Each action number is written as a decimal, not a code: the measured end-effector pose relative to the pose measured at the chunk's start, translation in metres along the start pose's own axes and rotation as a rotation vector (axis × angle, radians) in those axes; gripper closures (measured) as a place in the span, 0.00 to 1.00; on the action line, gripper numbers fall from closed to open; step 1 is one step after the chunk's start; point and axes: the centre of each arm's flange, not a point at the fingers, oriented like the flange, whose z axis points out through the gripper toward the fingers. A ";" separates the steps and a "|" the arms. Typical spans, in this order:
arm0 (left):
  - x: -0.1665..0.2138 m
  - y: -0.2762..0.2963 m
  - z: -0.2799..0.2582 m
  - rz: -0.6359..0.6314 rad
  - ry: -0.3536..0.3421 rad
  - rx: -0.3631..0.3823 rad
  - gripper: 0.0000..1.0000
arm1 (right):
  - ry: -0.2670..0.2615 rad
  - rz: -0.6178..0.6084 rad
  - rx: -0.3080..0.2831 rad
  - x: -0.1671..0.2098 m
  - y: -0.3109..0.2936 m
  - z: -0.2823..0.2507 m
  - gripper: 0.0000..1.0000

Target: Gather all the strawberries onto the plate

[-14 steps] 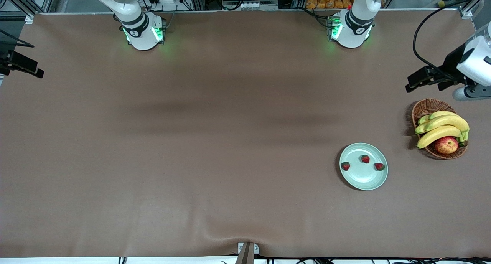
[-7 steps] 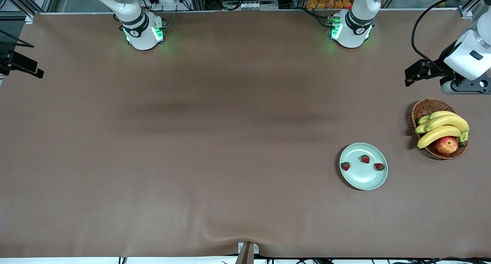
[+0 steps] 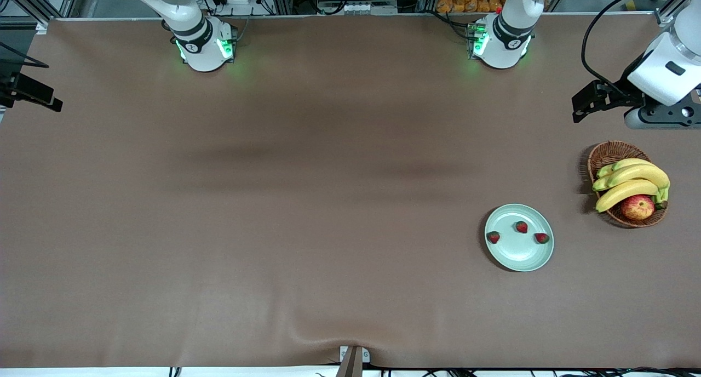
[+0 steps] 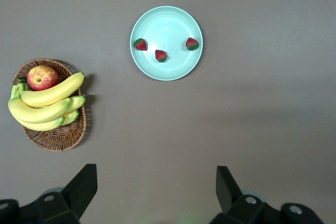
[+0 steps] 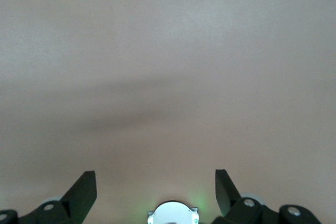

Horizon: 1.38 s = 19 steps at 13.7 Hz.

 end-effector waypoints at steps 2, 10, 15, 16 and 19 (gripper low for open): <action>0.000 0.001 -0.001 0.046 0.001 0.000 0.00 | 0.000 0.000 0.000 0.000 0.000 0.000 0.00; -0.003 0.015 -0.002 0.100 -0.002 0.002 0.00 | 0.000 0.000 0.000 0.000 0.000 0.000 0.00; -0.003 0.015 -0.004 0.101 0.000 0.002 0.00 | 0.000 0.000 0.000 0.000 0.000 0.000 0.00; -0.003 0.015 -0.004 0.100 0.000 0.002 0.00 | 0.000 0.000 0.000 0.000 0.000 0.000 0.00; -0.003 0.015 -0.004 0.100 0.001 0.002 0.00 | 0.000 0.000 0.000 0.000 0.000 0.000 0.00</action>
